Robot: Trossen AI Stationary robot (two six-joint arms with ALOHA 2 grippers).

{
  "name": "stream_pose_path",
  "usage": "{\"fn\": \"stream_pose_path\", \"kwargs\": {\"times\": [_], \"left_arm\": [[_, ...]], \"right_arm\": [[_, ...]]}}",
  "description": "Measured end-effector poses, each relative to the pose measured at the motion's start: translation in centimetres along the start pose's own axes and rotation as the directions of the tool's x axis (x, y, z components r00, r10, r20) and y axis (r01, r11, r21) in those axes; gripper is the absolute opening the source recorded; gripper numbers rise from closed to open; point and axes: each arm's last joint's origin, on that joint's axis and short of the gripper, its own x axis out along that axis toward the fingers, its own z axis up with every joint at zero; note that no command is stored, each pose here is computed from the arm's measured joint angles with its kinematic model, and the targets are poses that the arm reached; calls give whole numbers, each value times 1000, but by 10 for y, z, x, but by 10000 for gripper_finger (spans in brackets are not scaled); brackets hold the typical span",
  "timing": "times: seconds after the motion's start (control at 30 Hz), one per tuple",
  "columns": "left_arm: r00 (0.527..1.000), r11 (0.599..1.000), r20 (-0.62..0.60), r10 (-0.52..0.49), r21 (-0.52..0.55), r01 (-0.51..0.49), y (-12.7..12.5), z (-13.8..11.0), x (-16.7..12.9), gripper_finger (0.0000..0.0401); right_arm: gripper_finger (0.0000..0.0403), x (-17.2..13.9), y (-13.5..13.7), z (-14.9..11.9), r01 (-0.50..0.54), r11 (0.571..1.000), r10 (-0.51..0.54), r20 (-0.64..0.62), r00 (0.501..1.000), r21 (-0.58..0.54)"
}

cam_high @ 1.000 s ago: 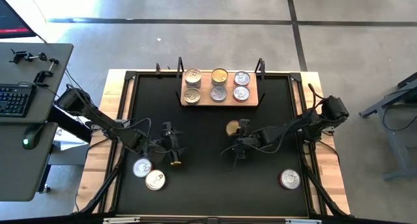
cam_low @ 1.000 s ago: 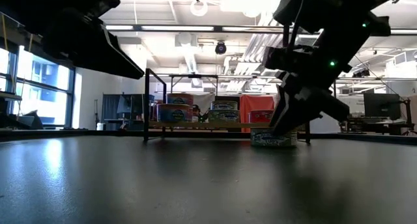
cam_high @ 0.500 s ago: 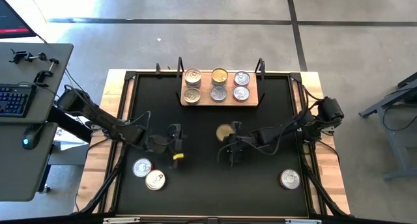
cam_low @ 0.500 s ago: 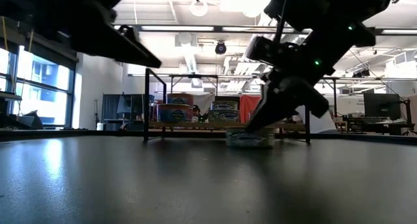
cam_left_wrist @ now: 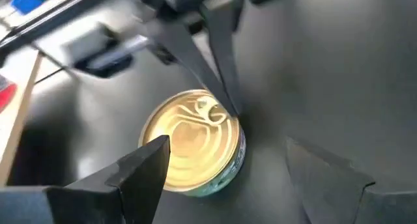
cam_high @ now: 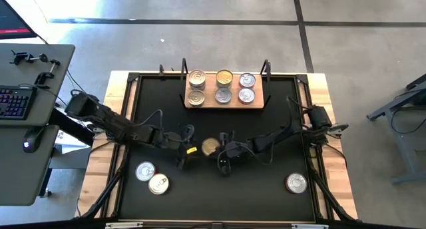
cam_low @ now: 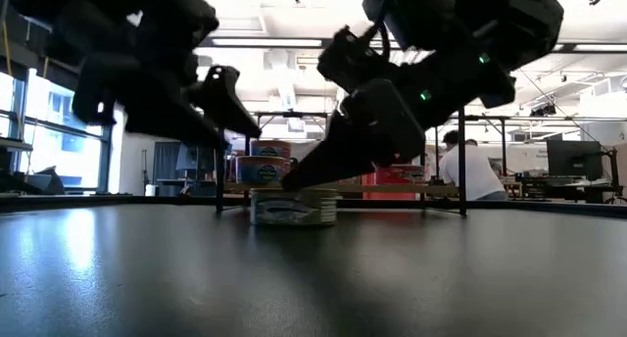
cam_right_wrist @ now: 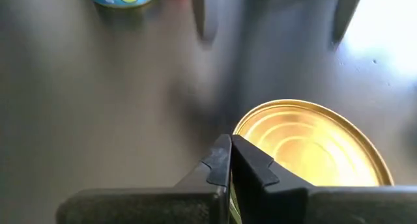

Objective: Stack canned seafood by type on shelf
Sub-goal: Stack the green canned tuna on the bottom green canned tuna

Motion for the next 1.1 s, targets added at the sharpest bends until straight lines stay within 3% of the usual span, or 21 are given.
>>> {"fn": "stream_pose_path", "kwargs": {"times": [0.23, 0.43, 0.8, 1.0, 1.1], "left_arm": [[998, 996, -58, 5, 84, -1, -10, -17, 28, 270], [995, 996, -95, 4, 91, 5, -14, -20, 46, 208], [997, 996, -76, -17, 88, 24, -10, -12, 47, 21], [1000, 997, -20, -23, 75, 25, -5, 0, 35, 9], [999, 998, 31, -31, 53, 30, -1, 8, 28, 2]], "right_arm": [[1, 1, 1, 18, 14, 1000, -14, 50, 999, 3], [1, -7, 12, 30, -8, 999, 11, 47, 999, -54], [0, -93, 39, 69, 43, 993, -44, -6, 999, -109], [12, -142, 28, 80, 67, 997, -66, -64, 996, 22], [38, -145, 27, 73, -15, 1000, 15, -86, 996, 2]]}}
